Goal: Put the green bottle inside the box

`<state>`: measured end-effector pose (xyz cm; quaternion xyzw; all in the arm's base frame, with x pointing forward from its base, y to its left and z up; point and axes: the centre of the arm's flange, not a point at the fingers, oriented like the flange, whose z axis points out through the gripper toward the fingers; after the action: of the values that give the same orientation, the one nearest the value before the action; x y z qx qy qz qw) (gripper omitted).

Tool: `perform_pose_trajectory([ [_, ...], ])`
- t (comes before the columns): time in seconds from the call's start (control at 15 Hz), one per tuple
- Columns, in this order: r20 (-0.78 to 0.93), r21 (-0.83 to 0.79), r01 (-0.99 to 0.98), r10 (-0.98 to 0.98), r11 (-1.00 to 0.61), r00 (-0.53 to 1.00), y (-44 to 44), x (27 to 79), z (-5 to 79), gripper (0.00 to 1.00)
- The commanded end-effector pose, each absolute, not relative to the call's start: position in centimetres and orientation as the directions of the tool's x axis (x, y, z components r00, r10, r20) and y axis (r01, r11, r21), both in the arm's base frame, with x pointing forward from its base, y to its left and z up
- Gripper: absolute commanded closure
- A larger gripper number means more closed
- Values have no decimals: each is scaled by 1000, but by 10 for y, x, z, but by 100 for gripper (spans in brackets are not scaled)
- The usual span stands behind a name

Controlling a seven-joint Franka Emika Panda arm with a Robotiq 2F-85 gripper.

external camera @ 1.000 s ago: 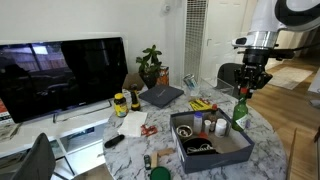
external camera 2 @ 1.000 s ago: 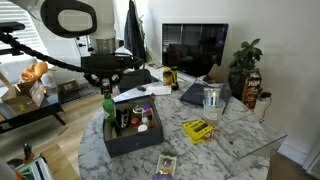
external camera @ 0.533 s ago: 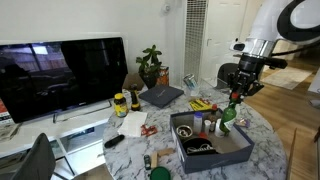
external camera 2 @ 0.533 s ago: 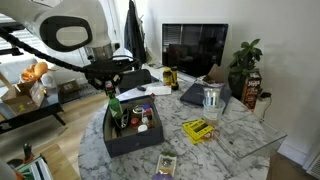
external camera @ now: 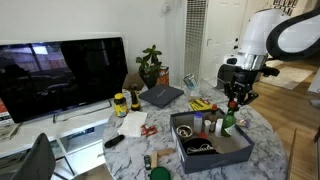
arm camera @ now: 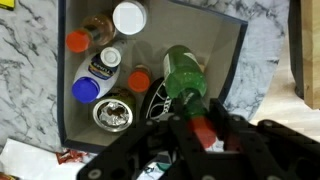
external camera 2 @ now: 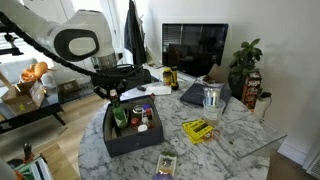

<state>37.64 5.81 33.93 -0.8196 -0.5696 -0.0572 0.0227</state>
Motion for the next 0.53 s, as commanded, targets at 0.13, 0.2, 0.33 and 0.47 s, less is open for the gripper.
perform_pose_trajectory([
  [0.13,122,32,935,930,-352,346,57,378,332,92],
  [0.2,134,34,937,931,-348,341,57,378,330,92],
  [0.33,141,52,940,934,-337,327,62,379,325,92],
  [0.47,143,75,943,939,-324,311,68,382,321,92],
])
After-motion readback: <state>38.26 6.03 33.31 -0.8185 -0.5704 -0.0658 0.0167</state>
